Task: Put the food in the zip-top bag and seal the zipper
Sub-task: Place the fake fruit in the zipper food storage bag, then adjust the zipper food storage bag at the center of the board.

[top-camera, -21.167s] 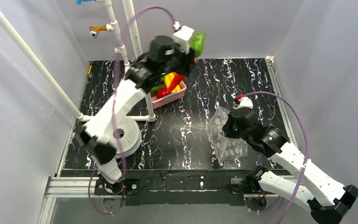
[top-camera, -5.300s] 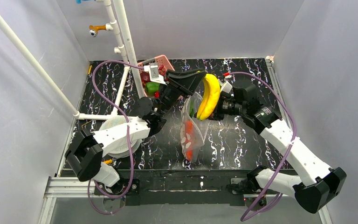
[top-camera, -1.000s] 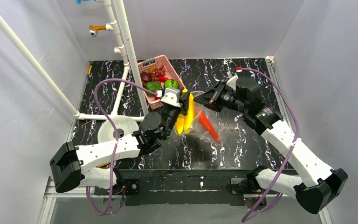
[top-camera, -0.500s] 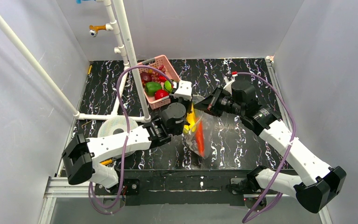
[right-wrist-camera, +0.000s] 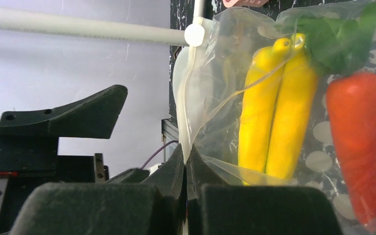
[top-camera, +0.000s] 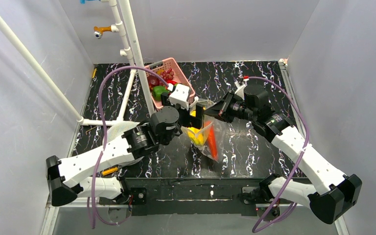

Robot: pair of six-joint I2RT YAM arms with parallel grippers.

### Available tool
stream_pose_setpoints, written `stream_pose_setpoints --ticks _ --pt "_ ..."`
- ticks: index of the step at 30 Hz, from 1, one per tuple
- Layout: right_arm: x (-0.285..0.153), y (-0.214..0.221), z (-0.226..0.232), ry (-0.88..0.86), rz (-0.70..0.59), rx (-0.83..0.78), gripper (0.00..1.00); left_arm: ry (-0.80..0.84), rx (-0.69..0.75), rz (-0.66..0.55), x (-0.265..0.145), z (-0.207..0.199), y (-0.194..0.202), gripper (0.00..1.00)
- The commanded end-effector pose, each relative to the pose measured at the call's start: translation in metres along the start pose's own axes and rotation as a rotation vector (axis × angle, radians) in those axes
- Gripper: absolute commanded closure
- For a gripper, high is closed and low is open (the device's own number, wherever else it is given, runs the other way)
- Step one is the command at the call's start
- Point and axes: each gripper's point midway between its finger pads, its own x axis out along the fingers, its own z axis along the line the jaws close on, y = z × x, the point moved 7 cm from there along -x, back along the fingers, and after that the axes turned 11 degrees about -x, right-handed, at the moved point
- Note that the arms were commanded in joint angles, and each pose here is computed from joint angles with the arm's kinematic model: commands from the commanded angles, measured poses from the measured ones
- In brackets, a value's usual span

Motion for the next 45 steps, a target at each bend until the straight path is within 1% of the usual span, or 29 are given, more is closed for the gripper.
stream_pose_setpoints --ticks 1,3,5,6,7,9,10,14,19,20,21,22,23,26,27,28,31,33,35,38,40,42,43,45 --pt "-0.011 -0.007 0.019 -0.110 -0.007 -0.087 0.99 0.034 -0.013 0.136 -0.033 0.005 -0.014 0.04" --pt "-0.014 -0.005 0.019 -0.121 0.001 -0.105 0.99 -0.017 -0.029 0.174 -0.040 0.014 -0.014 0.09" --pt "-0.015 -0.004 0.020 -0.130 0.011 -0.117 0.99 -0.083 -0.045 0.217 -0.045 0.024 -0.005 0.15" --pt "-0.016 -0.003 0.020 -0.134 0.016 -0.117 0.99 -0.106 -0.061 0.234 -0.046 0.029 0.000 0.16" --pt "-0.016 -0.003 0.019 -0.139 0.023 -0.118 0.99 -0.125 -0.078 0.248 -0.047 0.031 0.004 0.13" --pt "-0.016 -0.001 0.019 -0.151 0.033 -0.123 0.99 -0.153 -0.118 0.265 -0.047 0.035 0.011 0.03" --pt "-0.017 0.000 0.019 -0.152 0.036 -0.126 0.99 -0.163 -0.133 0.269 -0.047 0.037 0.014 0.02" --pt "-0.021 0.002 0.019 -0.161 0.045 -0.141 0.99 -0.207 -0.184 0.268 -0.039 0.041 0.023 0.02" --pt "-0.025 0.005 0.019 -0.158 0.056 -0.162 0.99 -0.198 -0.212 0.323 -0.021 0.037 0.038 0.11" --pt "-0.026 0.005 0.019 -0.161 0.056 -0.166 0.99 -0.191 -0.210 0.339 -0.018 0.034 0.041 0.15" --pt "-0.027 0.005 0.019 -0.161 0.059 -0.170 0.99 -0.185 -0.209 0.354 -0.016 0.032 0.043 0.22" --pt "-0.028 0.006 0.019 -0.161 0.060 -0.175 0.99 -0.170 -0.211 0.369 -0.014 0.029 0.044 0.36" --pt "-0.028 0.006 0.019 -0.159 0.062 -0.184 0.99 -0.132 -0.203 0.381 -0.013 0.025 0.044 0.45" --pt "-0.029 0.007 0.013 -0.123 0.075 -0.222 0.99 0.017 -0.181 0.389 -0.011 0.009 0.037 0.83" --pt "-0.029 0.008 0.011 -0.110 0.082 -0.240 0.99 0.049 -0.173 0.380 -0.010 0.005 0.032 0.93" --pt "-0.029 0.007 0.009 -0.092 0.087 -0.261 0.99 0.070 -0.164 0.368 -0.008 0.001 0.026 1.00" --pt "-0.033 0.005 0.005 -0.038 0.120 -0.364 0.99 0.130 -0.142 0.337 -0.004 -0.013 0.002 1.00" --pt "-0.037 0.003 -0.001 0.037 0.147 -0.431 0.99 0.195 -0.150 0.333 -0.003 -0.024 -0.008 1.00" --pt "-0.042 0.002 -0.010 0.115 0.168 -0.478 0.99 0.267 -0.177 0.341 -0.002 -0.036 -0.014 1.00" --pt "-0.048 0.003 -0.016 0.158 0.181 -0.520 0.99 0.322 -0.228 0.353 -0.001 -0.047 -0.015 1.00" --pt "-0.051 0.005 -0.014 0.134 0.169 -0.530 0.99 0.301 -0.248 0.362 0.000 -0.045 -0.009 1.00" --pt "-0.049 0.007 -0.015 0.111 0.147 -0.524 0.99 0.219 -0.253 0.378 0.005 -0.034 0.008 1.00" --pt "-0.046 0.009 -0.018 0.102 0.142 -0.515 0.99 0.150 -0.249 0.383 0.009 -0.026 0.018 1.00" --pt "-0.035 0.012 -0.030 0.113 0.133 -0.506 0.99 0.058 -0.235 0.457 0.015 -0.012 0.039 1.00"
